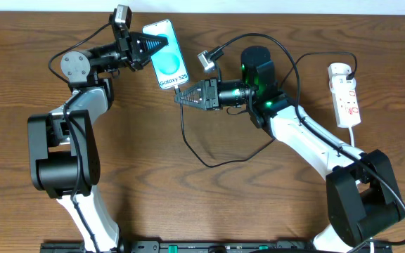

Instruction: Plug charger to phone and switch on socket

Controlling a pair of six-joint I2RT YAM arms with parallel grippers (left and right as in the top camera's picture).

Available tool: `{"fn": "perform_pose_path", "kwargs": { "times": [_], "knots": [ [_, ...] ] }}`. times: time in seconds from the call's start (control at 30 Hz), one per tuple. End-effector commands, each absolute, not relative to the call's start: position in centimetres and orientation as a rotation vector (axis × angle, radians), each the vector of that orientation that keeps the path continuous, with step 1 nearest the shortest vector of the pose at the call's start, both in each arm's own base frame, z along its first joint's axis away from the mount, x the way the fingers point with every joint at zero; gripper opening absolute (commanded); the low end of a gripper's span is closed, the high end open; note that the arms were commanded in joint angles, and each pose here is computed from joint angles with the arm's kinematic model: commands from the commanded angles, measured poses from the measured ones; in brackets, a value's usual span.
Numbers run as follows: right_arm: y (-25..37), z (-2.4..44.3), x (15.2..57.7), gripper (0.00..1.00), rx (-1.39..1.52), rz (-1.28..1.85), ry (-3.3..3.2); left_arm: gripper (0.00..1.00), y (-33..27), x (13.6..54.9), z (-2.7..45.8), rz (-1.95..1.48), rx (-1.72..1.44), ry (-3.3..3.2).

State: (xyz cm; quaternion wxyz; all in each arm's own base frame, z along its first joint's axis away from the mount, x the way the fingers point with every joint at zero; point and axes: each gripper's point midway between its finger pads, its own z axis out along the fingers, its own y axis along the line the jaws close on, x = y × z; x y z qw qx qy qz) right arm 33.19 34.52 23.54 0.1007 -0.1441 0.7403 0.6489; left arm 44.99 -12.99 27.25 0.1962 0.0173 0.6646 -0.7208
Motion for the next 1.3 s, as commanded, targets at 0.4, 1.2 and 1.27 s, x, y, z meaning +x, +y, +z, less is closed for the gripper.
{"fn": "perform_pose_path", "kwargs": {
  "times": [0.4,1.2,1.27],
  "knots": [
    [34.8,23.5,33.8,0.01,-0.406,1.896,2.181,0.07,-14.6,44.1,28.2,-2.012,0.152,1.859],
    [34.2,23.5,34.3,0.01,-0.393,1.893,2.178,0.07,-14.6,42.7,26.9,-1.978,0.278,1.948],
    [34.1,23.5,34.5,0.01,-0.389,1.891,2.177,0.07,-14.6,42.7,26.9,-1.975,0.283,1.946]
  ]
}}
